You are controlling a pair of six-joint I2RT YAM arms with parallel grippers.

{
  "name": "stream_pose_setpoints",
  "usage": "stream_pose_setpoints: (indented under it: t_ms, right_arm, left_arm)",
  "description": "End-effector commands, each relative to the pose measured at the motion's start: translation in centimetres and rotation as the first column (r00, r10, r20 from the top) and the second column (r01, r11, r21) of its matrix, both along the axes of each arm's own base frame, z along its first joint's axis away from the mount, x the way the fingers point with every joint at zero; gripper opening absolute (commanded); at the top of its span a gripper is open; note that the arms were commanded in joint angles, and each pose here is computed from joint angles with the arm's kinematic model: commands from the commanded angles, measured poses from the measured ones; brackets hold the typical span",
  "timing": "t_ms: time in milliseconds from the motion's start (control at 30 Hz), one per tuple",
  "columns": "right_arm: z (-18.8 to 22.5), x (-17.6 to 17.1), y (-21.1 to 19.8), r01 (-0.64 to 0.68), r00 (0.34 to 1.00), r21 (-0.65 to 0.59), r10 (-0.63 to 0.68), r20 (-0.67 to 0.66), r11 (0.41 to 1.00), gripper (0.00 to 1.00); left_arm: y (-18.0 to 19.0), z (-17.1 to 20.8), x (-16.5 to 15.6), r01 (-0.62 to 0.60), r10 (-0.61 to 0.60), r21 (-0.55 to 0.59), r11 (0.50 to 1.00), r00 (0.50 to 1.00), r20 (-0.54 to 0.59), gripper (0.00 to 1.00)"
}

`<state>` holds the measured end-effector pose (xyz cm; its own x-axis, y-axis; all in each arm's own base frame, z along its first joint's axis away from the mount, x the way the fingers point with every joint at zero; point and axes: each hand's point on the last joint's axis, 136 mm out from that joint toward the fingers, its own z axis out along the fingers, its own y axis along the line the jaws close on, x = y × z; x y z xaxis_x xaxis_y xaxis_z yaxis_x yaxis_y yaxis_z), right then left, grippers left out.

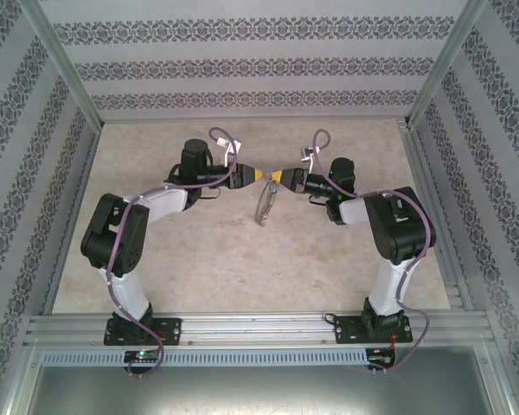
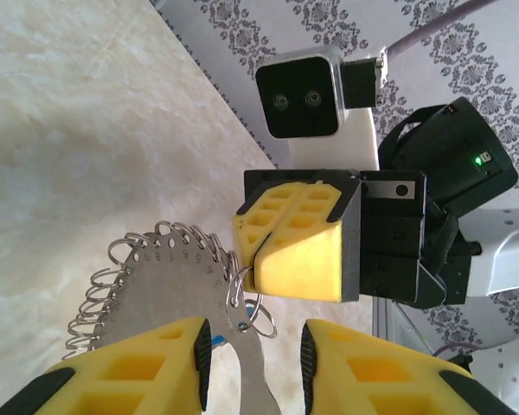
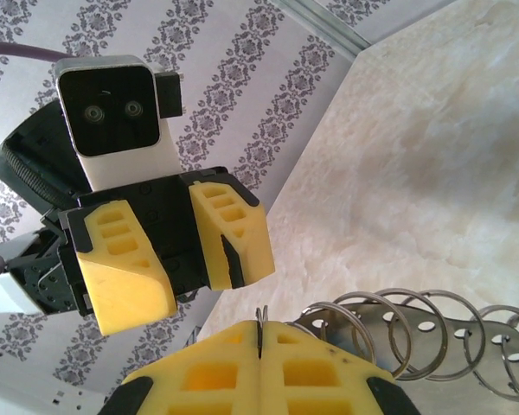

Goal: Put the keys on the keyring

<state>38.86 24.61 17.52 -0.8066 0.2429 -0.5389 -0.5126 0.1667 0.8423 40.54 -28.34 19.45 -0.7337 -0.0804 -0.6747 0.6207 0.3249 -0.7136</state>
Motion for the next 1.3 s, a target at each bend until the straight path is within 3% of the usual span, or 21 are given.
stream_pose_setpoints:
  t_ms: [0, 700, 1267]
  right_arm:
    - [1.3, -0.7, 0.2, -0.053, 0.993, -0.005, 0.053, 0.105, 0.999, 0.00]
    - [2.0, -1.4, 1.8, -0.216, 0.970, -0.008, 0.216, 0.115, 0.976, 0.00]
    - [1.1, -0.8, 1.6, -0.194, 0.976, -0.013, 0.194, 0.099, 0.981, 0.00]
  left_arm:
    - [0.2, 1.7, -0.6, 0.039, -0.039, -0.004, 0.999, 0.998, 0.046, 0.35]
    - [0.2, 1.8, -0.5, 0.130, -0.127, -0.162, 0.978, 0.991, 0.029, 0.35]
    - [0.2, -0.1, 0.5, 0.092, -0.092, -0.127, 0.988, 0.996, 0.002, 0.35]
